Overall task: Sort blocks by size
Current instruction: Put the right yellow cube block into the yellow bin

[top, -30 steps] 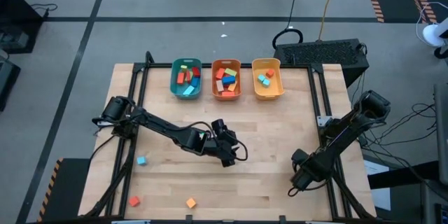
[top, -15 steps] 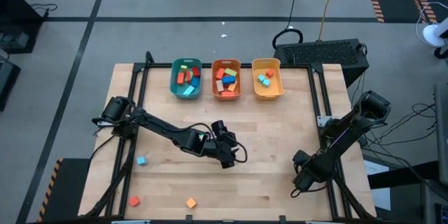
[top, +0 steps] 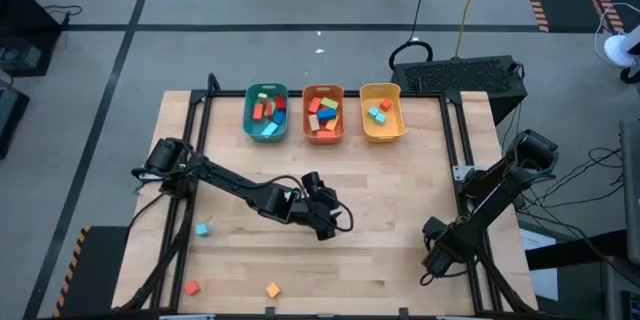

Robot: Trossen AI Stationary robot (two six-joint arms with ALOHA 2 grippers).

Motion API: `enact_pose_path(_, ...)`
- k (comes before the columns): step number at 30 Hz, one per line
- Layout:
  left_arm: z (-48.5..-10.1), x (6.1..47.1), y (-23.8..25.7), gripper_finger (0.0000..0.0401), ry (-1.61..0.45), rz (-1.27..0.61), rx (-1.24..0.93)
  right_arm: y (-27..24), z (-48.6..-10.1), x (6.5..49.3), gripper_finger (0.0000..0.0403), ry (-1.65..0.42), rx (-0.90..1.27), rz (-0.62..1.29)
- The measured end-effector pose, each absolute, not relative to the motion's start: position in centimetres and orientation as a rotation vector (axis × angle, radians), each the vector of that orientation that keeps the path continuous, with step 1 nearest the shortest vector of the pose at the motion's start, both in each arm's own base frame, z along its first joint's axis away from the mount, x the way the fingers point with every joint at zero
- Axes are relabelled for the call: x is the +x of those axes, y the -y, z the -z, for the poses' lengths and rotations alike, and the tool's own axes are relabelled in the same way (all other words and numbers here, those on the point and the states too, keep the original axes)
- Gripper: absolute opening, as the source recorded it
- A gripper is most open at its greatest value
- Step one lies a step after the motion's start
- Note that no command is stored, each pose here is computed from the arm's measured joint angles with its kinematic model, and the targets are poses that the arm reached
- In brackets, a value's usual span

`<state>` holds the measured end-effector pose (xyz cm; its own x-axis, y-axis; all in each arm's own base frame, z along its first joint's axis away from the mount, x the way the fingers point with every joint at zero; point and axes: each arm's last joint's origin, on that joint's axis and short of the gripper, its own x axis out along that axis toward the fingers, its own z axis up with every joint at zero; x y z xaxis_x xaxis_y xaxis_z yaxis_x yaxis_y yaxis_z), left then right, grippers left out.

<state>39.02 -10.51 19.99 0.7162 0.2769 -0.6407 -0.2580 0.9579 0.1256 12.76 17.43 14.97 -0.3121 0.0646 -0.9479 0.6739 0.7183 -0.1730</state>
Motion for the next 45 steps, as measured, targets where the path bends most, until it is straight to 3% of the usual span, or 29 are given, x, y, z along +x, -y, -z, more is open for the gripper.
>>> enact_pose_path(9,-20.0,39.0,10.5,0.0297,-0.718,-0.288,0.050,-16.7,-15.2,14.2,0.0103,-1.672,0.510,0.610)
enact_pose_path(17,-19.9,38.8,10.4,0.0297,-0.743,-0.292,0.059,-14.5,-16.9,18.4,0.0103,-1.431,0.364,0.548)
enact_pose_path(27,-19.4,37.8,11.6,0.0297,-0.810,-0.296,0.044,-7.9,-19.3,23.8,0.0103,-1.327,0.194,0.552)
enact_pose_path(36,-19.1,36.7,12.9,0.0297,-0.857,-0.293,0.078,-2.6,-24.3,27.7,0.0104,-1.206,0.095,0.547)
enact_pose_path(45,-18.8,35.8,13.8,0.0297,-0.883,-0.342,0.079,5.6,-26.0,27.9,0.0103,-1.225,0.094,0.660)
